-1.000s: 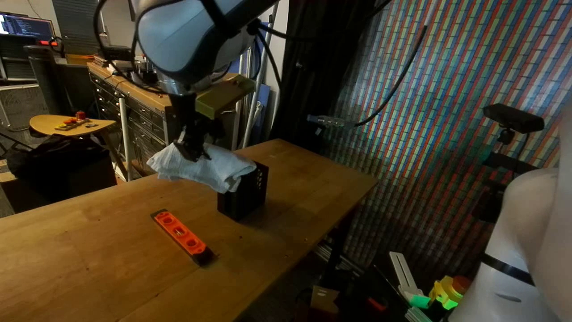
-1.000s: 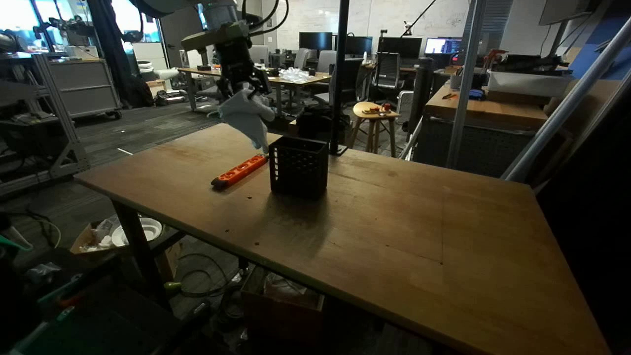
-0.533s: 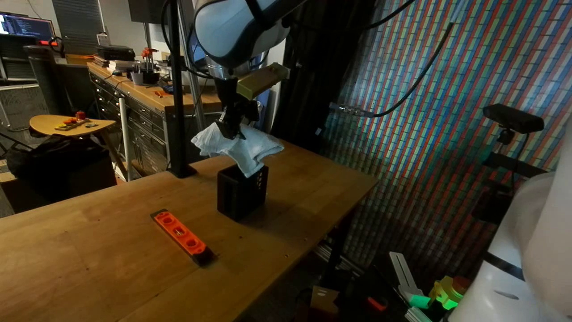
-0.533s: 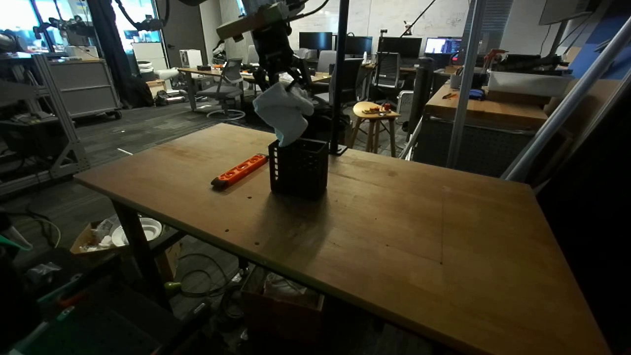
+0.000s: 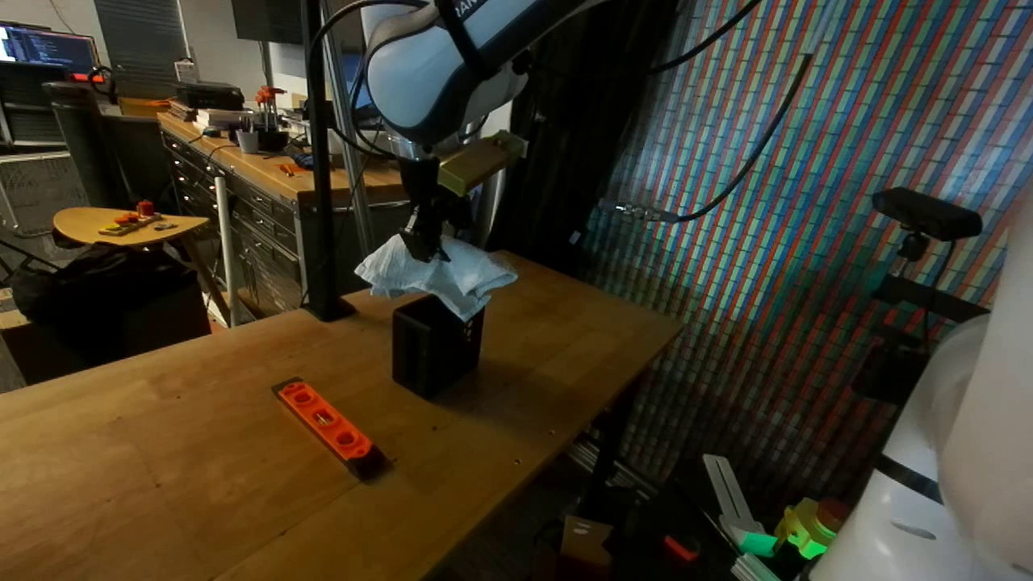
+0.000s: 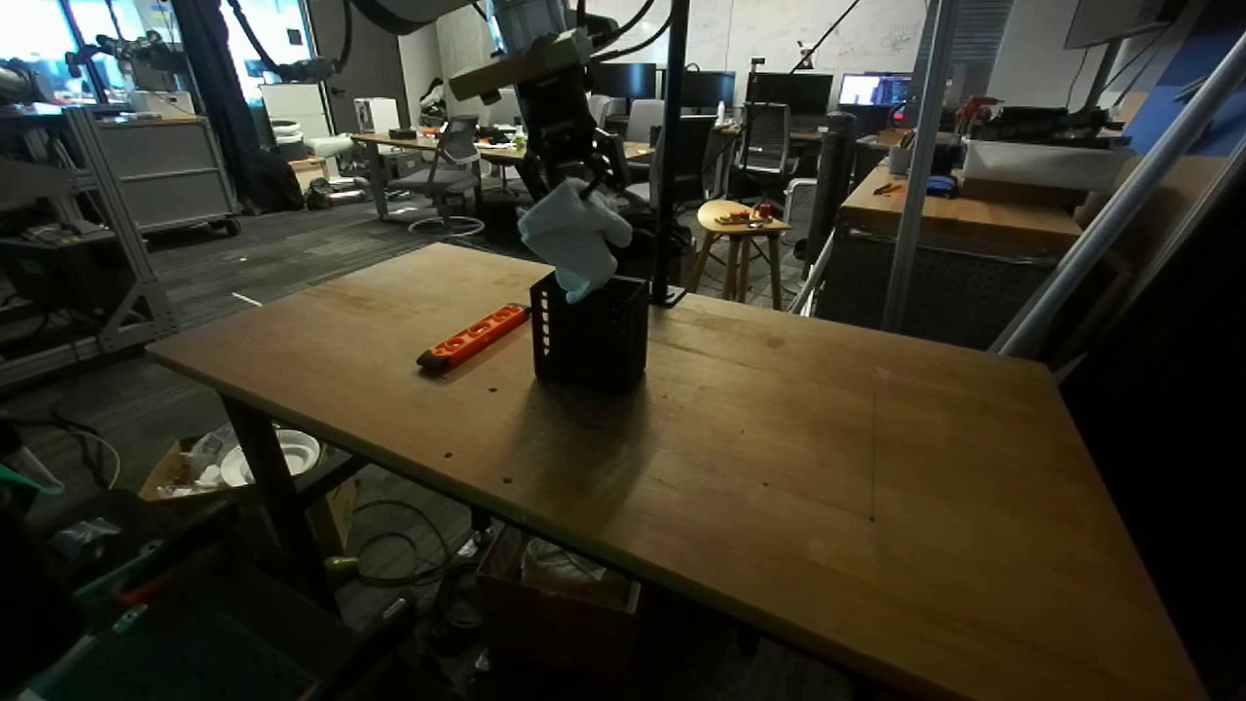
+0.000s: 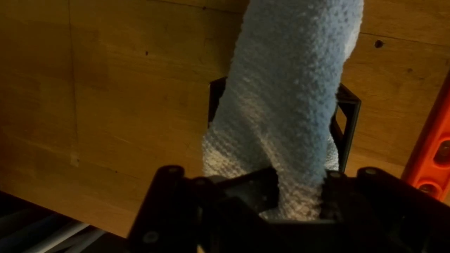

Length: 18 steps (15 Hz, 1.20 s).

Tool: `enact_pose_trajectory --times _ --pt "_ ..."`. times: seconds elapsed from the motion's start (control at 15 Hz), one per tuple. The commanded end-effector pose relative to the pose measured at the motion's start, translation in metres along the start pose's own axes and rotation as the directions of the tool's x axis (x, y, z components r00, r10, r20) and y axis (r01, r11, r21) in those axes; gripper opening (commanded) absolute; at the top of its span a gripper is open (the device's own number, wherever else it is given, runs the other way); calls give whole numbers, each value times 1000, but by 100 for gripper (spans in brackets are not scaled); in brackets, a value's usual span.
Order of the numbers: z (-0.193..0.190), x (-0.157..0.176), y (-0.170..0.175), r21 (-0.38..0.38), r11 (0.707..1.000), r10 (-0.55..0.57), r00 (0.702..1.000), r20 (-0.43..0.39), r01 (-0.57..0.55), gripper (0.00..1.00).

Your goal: Put the white towel in the black basket.

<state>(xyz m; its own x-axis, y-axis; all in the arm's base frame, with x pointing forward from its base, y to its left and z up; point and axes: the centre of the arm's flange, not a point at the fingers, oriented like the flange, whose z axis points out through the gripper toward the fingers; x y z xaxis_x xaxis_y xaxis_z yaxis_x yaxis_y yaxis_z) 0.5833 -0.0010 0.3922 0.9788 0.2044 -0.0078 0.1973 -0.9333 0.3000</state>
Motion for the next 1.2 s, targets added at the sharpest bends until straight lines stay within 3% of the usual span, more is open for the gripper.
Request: enact_pose_trajectory --times 0.0,0.6,1.13 --pt "17 13 -7 35 999 -19 999 -32 20 0" --pt "81 23 -3 161 987 13 999 -37 -7 0" --pt "113 22 8 266 964 3 998 -56 12 0"
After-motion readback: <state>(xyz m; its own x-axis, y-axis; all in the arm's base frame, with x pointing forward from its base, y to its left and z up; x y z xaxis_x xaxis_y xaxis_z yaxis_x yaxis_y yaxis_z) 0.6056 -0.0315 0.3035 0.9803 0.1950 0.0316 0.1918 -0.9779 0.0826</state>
